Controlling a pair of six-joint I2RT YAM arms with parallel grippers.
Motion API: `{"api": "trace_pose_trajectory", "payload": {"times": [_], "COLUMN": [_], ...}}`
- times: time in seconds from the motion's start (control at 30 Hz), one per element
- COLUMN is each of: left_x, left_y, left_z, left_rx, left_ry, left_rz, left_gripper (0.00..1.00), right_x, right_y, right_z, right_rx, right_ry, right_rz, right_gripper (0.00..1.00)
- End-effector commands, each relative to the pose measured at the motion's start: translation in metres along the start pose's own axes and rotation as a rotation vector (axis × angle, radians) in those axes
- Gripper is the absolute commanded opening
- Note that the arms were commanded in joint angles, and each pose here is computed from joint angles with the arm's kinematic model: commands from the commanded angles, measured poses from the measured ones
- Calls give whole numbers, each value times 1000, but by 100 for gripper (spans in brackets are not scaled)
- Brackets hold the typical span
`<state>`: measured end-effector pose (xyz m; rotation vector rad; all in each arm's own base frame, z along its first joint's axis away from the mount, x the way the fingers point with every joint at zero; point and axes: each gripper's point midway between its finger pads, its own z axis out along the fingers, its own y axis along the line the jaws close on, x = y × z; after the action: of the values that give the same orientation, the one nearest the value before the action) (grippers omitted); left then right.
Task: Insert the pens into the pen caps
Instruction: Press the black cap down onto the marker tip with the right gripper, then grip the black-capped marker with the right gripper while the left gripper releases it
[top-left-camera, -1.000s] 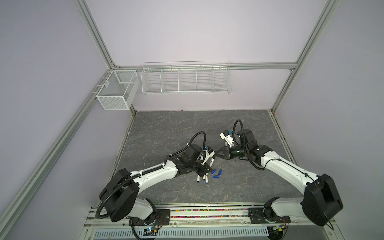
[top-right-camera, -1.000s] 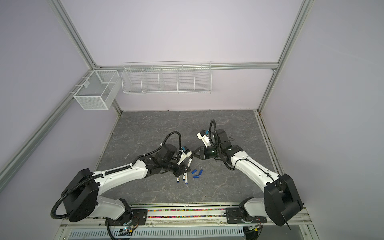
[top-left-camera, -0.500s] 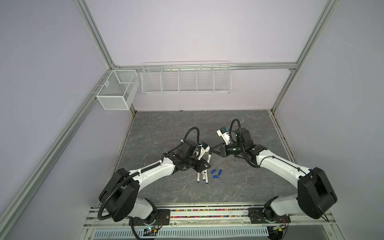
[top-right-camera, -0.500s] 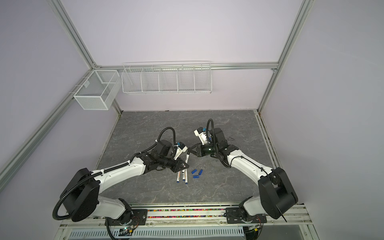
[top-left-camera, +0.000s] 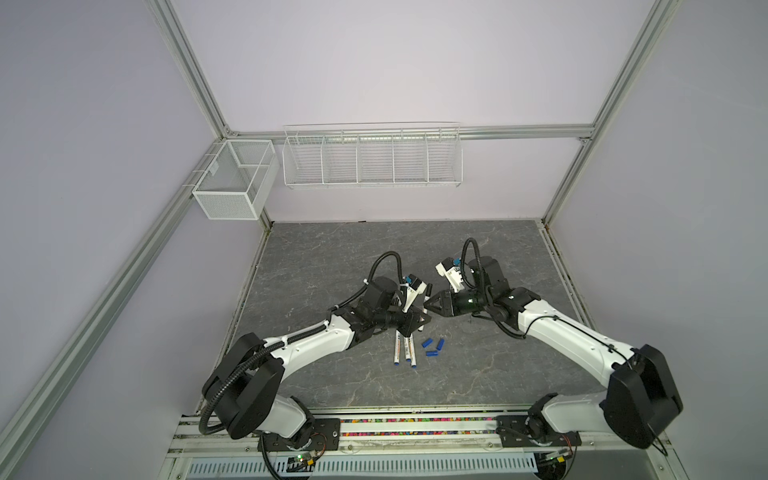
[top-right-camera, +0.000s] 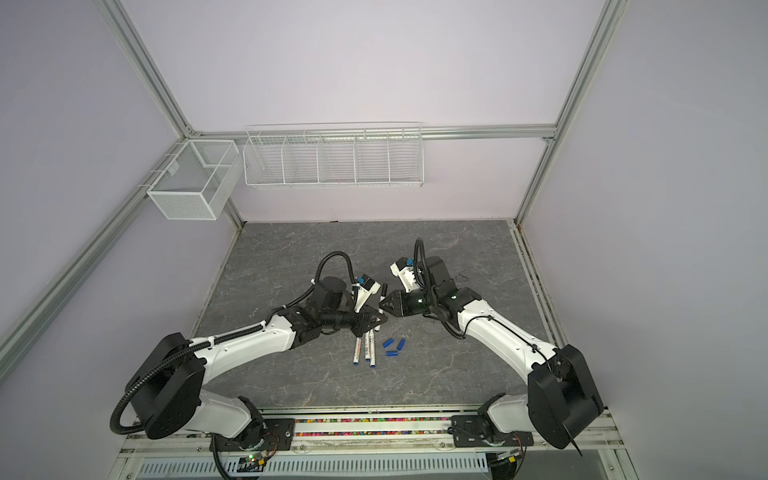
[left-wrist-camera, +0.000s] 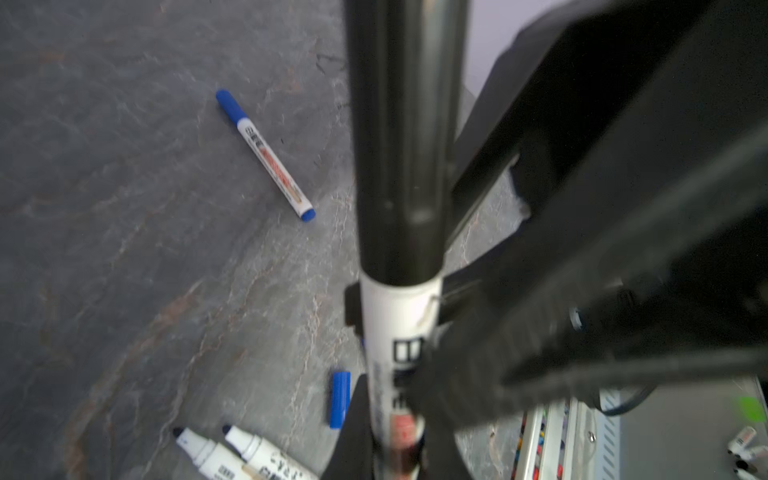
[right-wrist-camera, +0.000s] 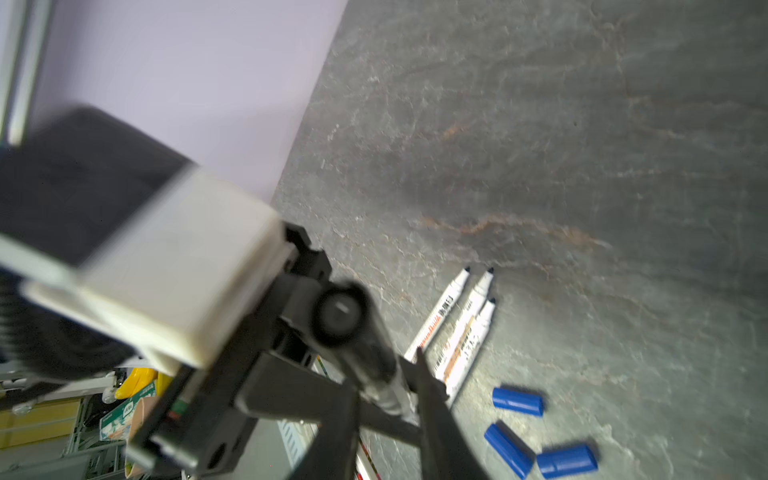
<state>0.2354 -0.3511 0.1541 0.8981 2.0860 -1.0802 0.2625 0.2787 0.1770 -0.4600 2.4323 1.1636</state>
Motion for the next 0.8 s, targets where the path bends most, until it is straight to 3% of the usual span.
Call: {"api": "trace_pose_trajectory", "payload": {"times": [0.0, 0.5, 0.77], "left_x": [-13, -14, -19], "left_y": [2, 1, 0], "left_z": [4, 8, 6], "left_rx": [-5, 12, 7], "left_ry": [-72, -64, -82], "left_rz": [30, 26, 27], "left_gripper": [0, 0, 0], "right_x": [-8, -31, -29], "right_y": [-7, 7, 5], "right_z": [-16, -9, 9], "right_rx": [100, 38, 35], "right_ry": [-52, -145, -121], "right_rz": [6, -7, 12], "right_gripper": [34, 33, 22]}}
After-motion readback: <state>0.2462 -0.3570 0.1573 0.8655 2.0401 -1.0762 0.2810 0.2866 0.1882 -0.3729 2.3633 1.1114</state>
